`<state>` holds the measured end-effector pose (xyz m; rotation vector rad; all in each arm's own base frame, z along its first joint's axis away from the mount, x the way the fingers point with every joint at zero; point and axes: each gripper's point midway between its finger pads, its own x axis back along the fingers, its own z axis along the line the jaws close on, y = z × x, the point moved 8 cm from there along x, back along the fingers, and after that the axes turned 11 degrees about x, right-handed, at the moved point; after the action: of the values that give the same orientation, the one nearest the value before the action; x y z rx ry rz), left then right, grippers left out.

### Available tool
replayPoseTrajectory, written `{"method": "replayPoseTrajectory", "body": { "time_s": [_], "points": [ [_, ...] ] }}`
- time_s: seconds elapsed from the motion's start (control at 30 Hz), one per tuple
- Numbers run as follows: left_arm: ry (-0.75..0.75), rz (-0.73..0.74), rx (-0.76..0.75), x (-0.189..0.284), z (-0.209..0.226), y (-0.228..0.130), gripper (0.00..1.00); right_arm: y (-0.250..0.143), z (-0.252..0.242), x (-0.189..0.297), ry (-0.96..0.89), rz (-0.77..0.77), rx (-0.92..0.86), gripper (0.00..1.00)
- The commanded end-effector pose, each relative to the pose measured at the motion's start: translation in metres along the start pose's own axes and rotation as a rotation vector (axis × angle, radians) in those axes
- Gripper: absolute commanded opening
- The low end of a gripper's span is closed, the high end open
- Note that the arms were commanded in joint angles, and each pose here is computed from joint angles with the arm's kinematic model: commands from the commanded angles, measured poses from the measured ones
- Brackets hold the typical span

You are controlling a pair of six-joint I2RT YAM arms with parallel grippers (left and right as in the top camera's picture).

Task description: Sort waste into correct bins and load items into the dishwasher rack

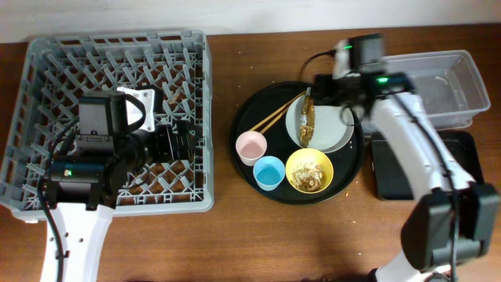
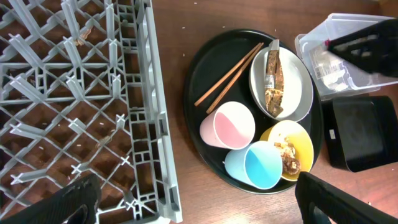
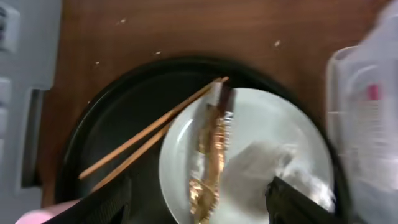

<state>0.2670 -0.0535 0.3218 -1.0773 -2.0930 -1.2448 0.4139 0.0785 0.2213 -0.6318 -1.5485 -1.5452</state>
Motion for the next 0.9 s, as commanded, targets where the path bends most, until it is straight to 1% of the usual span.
{"method": "replayPoseTrajectory", "body": {
  "time_s": [0.0,0.07,0.1,0.13,0.2,0.23,0.3,0.33,0.37,0.47,0.53,0.57,0.6,0.63,0.67,0.7,0.73,0.77,0.8,0.87],
  "points": [
    [-0.012,-0.003,0.008,0.005,-0.003,0.001,0.99,-0.027,0.002,-0.067,-0.116,0.134,-0.027,0.65],
    [-0.010,0.000,0.009,0.005,-0.003,0.001,0.99,-0.039,0.000,-0.095,-0.123,0.186,-0.067,0.63],
    [-0.010,0.000,0.009,0.005,-0.003,0.001,0.99,-0.045,-0.003,-0.103,-0.128,0.208,-0.087,0.59],
    [-0.010,0.000,0.009,0.005,-0.003,0.001,0.99,-0.048,-0.004,-0.107,-0.131,0.222,-0.089,0.56],
    [-0.010,0.000,0.009,0.005,-0.003,0.001,0.99,-0.048,-0.006,-0.107,-0.132,0.221,-0.091,0.54],
    [-0.011,-0.001,0.009,0.005,-0.003,0.001,0.99,-0.048,-0.005,-0.107,-0.132,0.224,-0.091,0.43],
    [-0.010,0.000,0.009,0.005,-0.003,0.001,0.99,-0.049,-0.005,-0.107,-0.127,0.227,-0.091,0.11],
    [-0.011,0.000,0.009,0.005,-0.003,0.001,0.99,-0.047,-0.005,-0.104,-0.128,0.225,-0.091,0.05],
    [-0.011,0.000,0.009,0.005,-0.003,0.001,0.99,-0.040,-0.006,-0.094,-0.129,0.216,-0.096,0.04],
    [-0.010,0.000,0.009,0.005,-0.003,0.001,1.00,-0.002,-0.016,-0.034,-0.140,0.100,-0.127,0.04],
    [-0.010,0.000,0.009,0.005,-0.003,0.001,0.99,0.023,-0.043,0.021,-0.173,-0.024,-0.185,0.04],
    [-0.010,0.000,0.009,0.005,-0.003,0.001,0.99,0.027,-0.063,0.037,-0.201,-0.067,-0.225,0.04],
    [-0.010,0.000,0.009,0.005,-0.003,0.001,0.99,0.026,-0.075,0.041,-0.220,-0.076,-0.248,0.04],
    [-0.010,0.000,0.009,0.005,-0.003,0.001,0.99,0.022,-0.100,0.041,-0.259,-0.076,-0.296,0.04],
    [-0.010,0.000,0.009,0.005,-0.003,0.001,0.99,0.016,-0.130,0.035,-0.321,-0.066,-0.368,0.07],
    [-0.010,0.000,0.009,0.005,-0.003,0.001,0.99,0.013,-0.146,0.027,-0.339,-0.066,-0.391,0.19],
    [-0.010,0.000,0.009,0.005,-0.003,0.001,0.99,0.012,-0.158,0.019,-0.311,-0.063,-0.354,0.42],
    [-0.010,0.000,0.009,0.005,-0.003,0.001,0.99,0.011,-0.159,0.017,-0.239,-0.059,-0.282,0.59],
    [-0.010,0.000,0.009,0.005,-0.003,0.001,0.99,0.012,-0.156,0.025,-0.192,-0.060,-0.248,0.61],
    [-0.010,0.000,0.009,0.005,-0.003,0.001,0.99,0.017,-0.133,0.049,-0.113,-0.083,-0.207,0.58]
  ]
}}
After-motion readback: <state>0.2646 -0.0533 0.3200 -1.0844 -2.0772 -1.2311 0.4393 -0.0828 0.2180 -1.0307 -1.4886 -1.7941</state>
